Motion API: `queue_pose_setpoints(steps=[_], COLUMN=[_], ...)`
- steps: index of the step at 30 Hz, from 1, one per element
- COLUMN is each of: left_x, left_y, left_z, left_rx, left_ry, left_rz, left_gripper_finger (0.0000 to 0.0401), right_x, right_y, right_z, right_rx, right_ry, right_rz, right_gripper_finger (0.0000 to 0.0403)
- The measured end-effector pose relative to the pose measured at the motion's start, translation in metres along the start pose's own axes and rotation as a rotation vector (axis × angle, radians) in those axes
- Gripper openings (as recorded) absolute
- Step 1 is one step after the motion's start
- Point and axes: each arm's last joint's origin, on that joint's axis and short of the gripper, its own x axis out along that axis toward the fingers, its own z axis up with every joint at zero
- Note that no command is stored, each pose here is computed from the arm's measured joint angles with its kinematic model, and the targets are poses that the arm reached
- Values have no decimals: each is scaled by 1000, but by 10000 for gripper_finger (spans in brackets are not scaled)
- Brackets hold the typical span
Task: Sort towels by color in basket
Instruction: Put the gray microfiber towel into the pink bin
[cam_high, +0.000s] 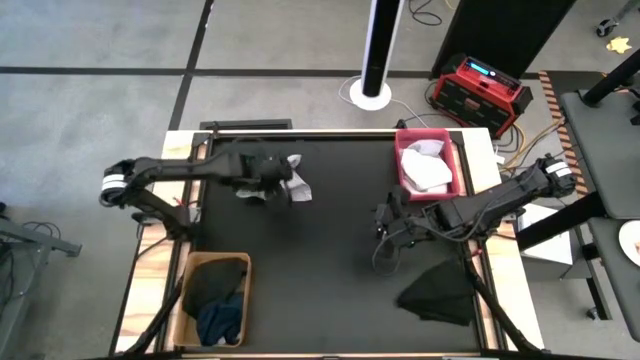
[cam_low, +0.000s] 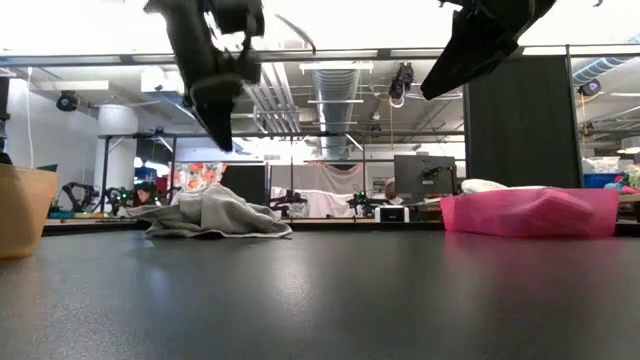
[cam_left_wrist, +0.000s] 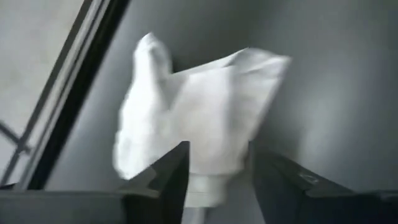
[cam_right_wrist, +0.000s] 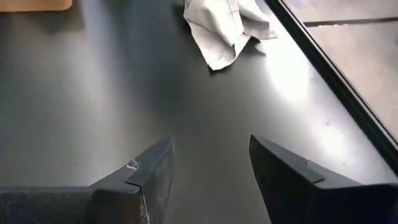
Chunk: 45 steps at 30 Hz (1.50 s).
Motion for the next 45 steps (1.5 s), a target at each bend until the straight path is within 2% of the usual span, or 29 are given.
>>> queue_pose_setpoints(steps=[4, 9, 13, 18, 23, 26, 29, 34, 35, 40, 45], left_x=[21, 40, 50, 63, 76, 82, 86, 84, 83, 77, 54], left_y=[23, 41, 50, 54, 51, 49, 48, 49, 49, 44, 39], left_z=[3, 4, 4, 4, 3, 3, 2, 2, 2, 3, 5], left_rx=[61, 114, 160, 180, 223, 259, 289, 313, 312, 322, 334], left_ry=[70, 129, 151, 178, 218, 237, 246, 243, 240, 217, 137], left_rz=[40, -6, -14, -69, -97, -104, -110, -113, -119, -137, -136], left_gripper_finger=[207, 258, 269, 259, 236, 207, 157, 29, 15, 3, 1], right_x=[1, 1, 1, 1, 1, 1, 1, 1, 1, 2, 2], right_y=[1, 1, 1, 1, 0, 0, -1, -1, -1, 0, -1], right_z=[0, -1, 1, 4, 5, 5, 5, 5, 6, 6, 6], right_rx=[35, 57, 74, 75, 78, 79, 80, 83, 84, 90, 93], right_ry=[4, 1, -26, -52, -75, -80, -86, -88, -90, -101, -113], right_rz=[-2, -6, -33, -40, -82, -95, -108, -108, -107, -112, -131], right_gripper_finger=[201, 201, 201, 201, 201, 201, 201, 201, 201, 201, 201])
